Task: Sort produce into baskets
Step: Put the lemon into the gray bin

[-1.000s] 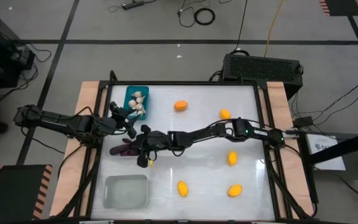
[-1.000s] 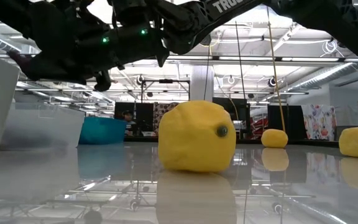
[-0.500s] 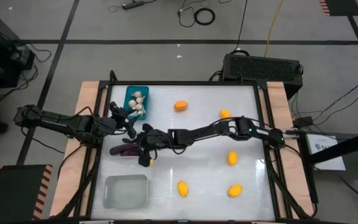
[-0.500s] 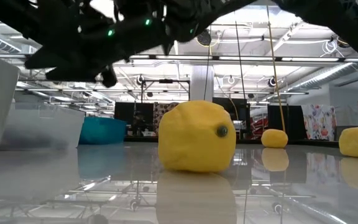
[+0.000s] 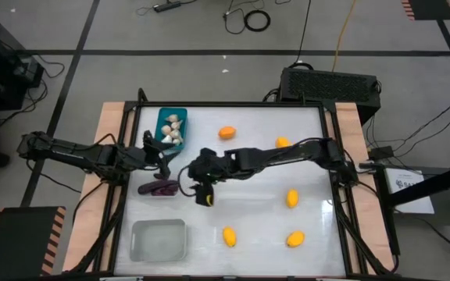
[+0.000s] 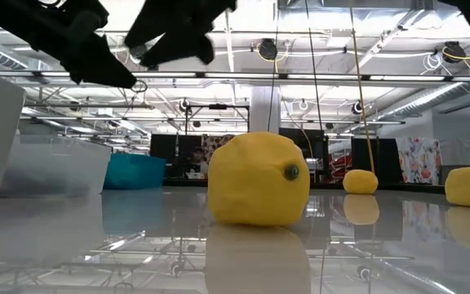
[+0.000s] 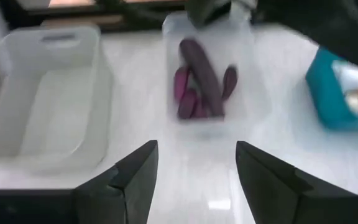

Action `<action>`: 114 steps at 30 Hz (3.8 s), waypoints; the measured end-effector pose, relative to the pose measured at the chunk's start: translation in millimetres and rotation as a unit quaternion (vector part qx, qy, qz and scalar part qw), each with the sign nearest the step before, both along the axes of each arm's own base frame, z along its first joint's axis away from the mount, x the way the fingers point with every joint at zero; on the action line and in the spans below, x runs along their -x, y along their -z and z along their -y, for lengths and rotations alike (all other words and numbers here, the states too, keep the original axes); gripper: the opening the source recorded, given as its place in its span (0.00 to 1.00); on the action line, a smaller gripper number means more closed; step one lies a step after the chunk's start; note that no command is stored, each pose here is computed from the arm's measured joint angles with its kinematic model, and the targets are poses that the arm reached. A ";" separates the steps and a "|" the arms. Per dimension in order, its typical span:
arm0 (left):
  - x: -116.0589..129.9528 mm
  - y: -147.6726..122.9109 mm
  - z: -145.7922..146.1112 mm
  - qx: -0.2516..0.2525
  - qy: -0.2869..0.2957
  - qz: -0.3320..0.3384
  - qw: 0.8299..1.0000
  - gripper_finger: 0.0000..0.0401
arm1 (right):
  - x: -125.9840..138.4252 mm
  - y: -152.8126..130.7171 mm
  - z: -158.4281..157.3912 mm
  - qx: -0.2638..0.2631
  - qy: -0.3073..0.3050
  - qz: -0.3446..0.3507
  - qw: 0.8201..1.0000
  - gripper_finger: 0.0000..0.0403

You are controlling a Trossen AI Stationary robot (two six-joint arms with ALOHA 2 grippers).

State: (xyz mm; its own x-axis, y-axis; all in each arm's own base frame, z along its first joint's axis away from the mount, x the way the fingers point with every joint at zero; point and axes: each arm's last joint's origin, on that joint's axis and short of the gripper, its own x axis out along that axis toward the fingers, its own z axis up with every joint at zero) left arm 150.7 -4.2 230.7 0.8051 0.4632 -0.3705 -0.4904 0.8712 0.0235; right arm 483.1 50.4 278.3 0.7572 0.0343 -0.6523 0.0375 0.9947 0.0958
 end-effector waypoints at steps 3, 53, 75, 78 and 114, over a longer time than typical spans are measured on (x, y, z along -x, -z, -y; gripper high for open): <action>-2.6 -2.6 2.7 0.022 0.044 0.016 0.999 0.40 | 17.7 -13.0 -11.6 -0.005 -0.006 -0.036 0.999 0.52; -241.6 29.5 164.6 0.100 0.495 -0.140 0.852 0.40 | 264.6 74.1 -175.8 0.062 0.066 0.104 0.990 0.52; -240.4 64.1 174.1 -0.070 0.587 -0.195 0.783 0.40 | 264.2 72.6 -172.7 0.090 0.104 0.132 0.982 0.52; -236.3 61.8 172.1 -0.067 0.587 -0.213 0.778 0.41 | 261.0 72.8 -169.4 0.092 0.111 0.131 0.981 0.52; -241.2 75.5 189.4 -0.306 0.651 -0.369 0.588 0.77 | 251.9 73.8 -158.5 0.090 0.135 0.123 0.979 0.52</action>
